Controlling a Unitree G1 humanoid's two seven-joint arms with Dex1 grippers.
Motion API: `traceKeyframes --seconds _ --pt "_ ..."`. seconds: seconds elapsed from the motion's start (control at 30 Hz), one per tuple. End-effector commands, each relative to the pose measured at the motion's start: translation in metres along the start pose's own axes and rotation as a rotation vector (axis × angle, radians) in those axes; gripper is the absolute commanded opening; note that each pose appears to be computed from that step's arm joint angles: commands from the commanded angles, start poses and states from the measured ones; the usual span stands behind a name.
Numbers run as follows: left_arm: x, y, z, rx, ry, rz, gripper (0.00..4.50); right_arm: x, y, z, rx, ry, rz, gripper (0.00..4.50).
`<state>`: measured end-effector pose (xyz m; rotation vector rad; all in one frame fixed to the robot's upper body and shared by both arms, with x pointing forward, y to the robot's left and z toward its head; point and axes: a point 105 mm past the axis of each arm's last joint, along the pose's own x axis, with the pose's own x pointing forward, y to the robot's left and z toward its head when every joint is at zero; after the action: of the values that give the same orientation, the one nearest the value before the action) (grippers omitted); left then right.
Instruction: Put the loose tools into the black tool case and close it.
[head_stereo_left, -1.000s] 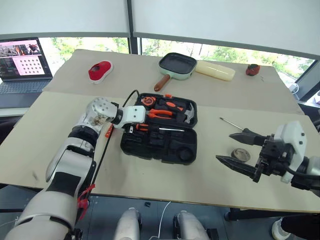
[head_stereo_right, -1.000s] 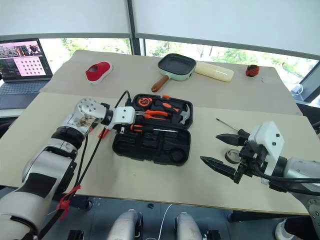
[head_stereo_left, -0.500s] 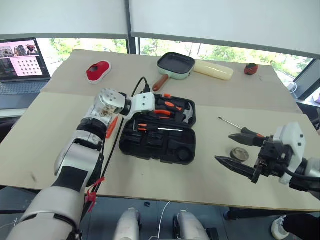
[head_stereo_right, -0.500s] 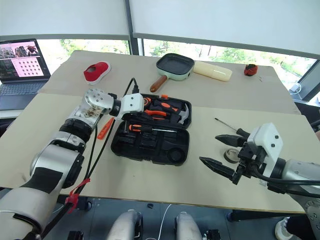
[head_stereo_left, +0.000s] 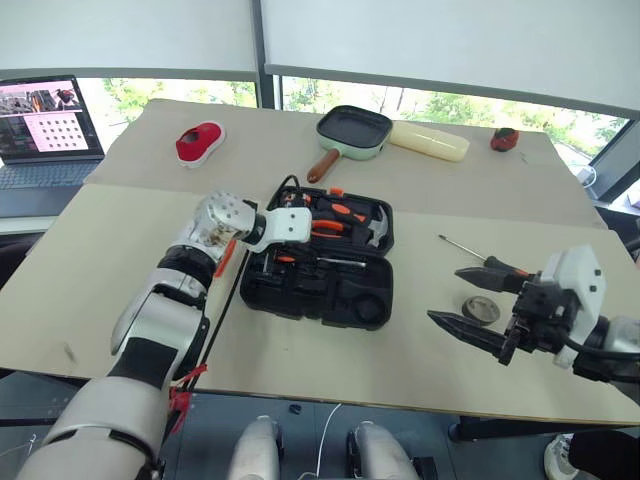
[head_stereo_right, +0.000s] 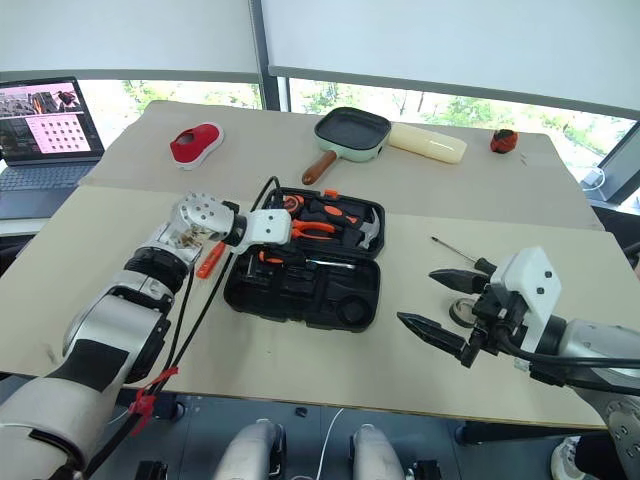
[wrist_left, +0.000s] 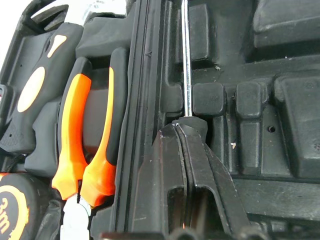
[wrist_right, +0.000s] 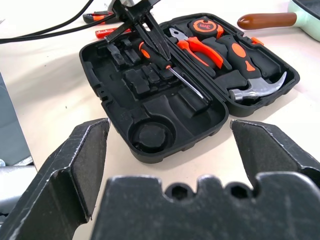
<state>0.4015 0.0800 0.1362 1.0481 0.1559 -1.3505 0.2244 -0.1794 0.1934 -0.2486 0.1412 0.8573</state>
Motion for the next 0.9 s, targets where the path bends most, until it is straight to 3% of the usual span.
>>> traceKeyframes --seconds 0.03,0.2,0.33,0.43,0.57,0.67,0.77,0.9 --pt "0.012 -0.015 -0.007 0.024 0.045 -0.065 0.06 0.0 0.0 0.008 -0.029 -0.032 -0.006 4.5" --pt "0.012 -0.015 -0.008 0.031 0.049 -0.063 0.06 0.001 0.0 0.006 -0.025 -0.031 -0.01 4.5" --pt "-0.019 0.014 0.005 -0.087 -0.071 0.053 0.06 -0.011 -0.018 -0.007 -0.006 0.019 -0.127 4.5" --pt "-0.055 0.026 0.015 -0.227 -0.239 0.094 0.77 -0.034 -0.034 -0.022 0.024 0.081 -0.231 4.5" --pt "-0.103 0.027 0.035 -0.352 -0.437 0.09 2.21 -0.07 -0.054 -0.039 0.067 0.162 -0.351 4.5" --pt "-0.131 0.009 0.057 -0.438 -0.542 0.023 3.24 -0.093 -0.074 -0.05 0.062 0.236 -0.427 4.5" --pt "-0.137 -0.016 0.074 -0.449 -0.56 -0.042 4.44 -0.102 -0.096 -0.057 0.038 0.296 -0.461 4.5" --pt "-0.129 -0.048 0.088 -0.443 -0.551 -0.117 4.44 -0.09 -0.128 -0.065 -0.061 0.384 -0.483 4.5"
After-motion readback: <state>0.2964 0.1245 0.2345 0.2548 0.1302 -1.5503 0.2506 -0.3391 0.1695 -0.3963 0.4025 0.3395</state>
